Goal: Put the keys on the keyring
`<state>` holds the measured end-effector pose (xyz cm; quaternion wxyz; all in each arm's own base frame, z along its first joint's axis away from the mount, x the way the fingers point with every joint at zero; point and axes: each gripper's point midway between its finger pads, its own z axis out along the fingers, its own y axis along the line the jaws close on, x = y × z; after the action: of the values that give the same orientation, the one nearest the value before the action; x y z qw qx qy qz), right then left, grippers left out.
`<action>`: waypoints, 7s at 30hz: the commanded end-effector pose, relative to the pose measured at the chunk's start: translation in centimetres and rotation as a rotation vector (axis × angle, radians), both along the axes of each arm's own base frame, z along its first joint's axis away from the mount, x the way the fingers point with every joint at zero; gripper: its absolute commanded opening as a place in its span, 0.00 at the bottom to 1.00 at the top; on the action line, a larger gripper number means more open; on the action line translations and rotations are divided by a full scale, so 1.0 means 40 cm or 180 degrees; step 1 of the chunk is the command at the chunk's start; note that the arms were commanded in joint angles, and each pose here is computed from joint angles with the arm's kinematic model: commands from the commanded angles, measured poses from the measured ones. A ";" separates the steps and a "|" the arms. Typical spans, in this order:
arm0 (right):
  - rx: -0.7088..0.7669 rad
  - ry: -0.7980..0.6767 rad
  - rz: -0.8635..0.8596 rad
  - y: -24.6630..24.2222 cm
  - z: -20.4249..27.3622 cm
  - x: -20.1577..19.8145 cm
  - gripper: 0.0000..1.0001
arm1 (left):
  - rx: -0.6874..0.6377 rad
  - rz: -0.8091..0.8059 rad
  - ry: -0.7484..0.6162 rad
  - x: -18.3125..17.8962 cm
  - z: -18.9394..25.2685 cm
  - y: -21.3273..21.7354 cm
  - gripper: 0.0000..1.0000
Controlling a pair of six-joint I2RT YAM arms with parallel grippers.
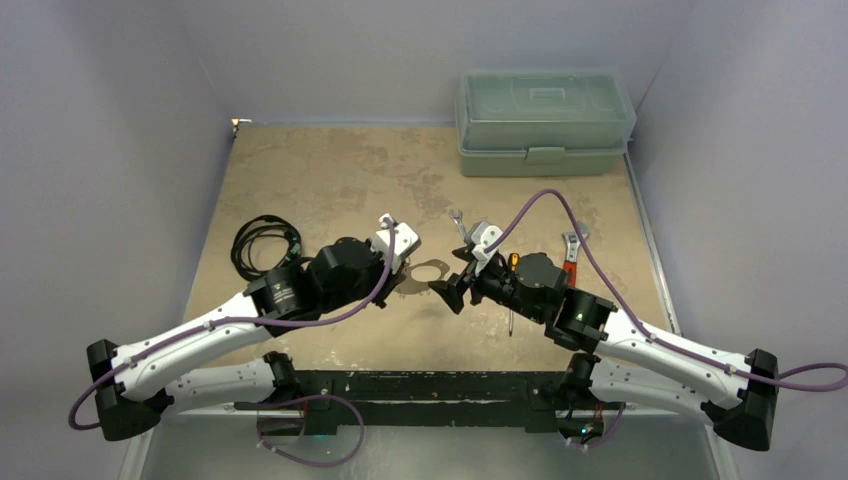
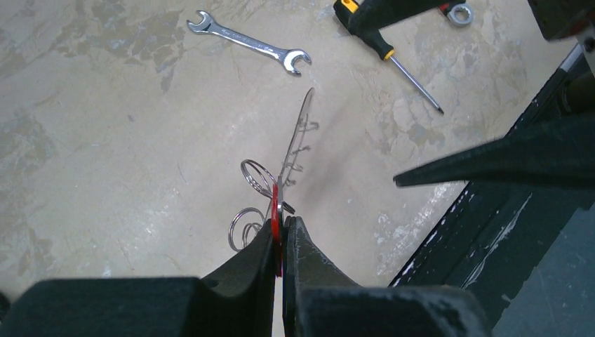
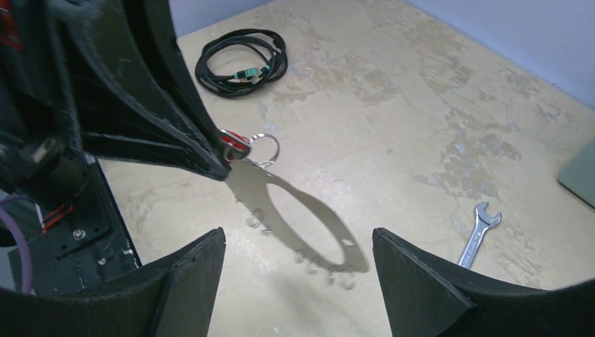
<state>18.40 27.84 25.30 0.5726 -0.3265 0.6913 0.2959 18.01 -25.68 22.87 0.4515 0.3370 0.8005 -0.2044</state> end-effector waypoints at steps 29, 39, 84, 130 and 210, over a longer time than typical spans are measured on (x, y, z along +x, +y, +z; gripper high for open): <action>0.1012 -0.0262 0.1667 0.064 0.131 -0.113 0.58 | -0.0634 -0.1369 -0.1476 -0.117 0.105 0.015 0.00; 0.1038 -0.0076 0.2073 0.089 0.107 -0.146 0.48 | -0.0717 -0.1313 -0.1511 -0.115 0.113 0.018 0.00; 0.1382 0.0374 0.2137 0.103 0.070 -0.100 0.34 | -0.0840 -0.1355 -0.1547 -0.121 0.129 0.006 0.00; 0.1556 0.0432 0.2427 0.120 0.112 -0.113 0.12 | -0.0900 -0.1444 -0.1544 -0.130 0.132 -0.007 0.00; -0.0064 0.0241 -0.0748 -0.103 -0.022 0.162 0.01 | 0.0428 -0.0231 0.0301 0.009 -0.351 -0.004 0.00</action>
<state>24.34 23.29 23.04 0.5566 -0.2473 0.7614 0.2222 19.17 -23.94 7.86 0.3828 0.4487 0.7992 -0.1158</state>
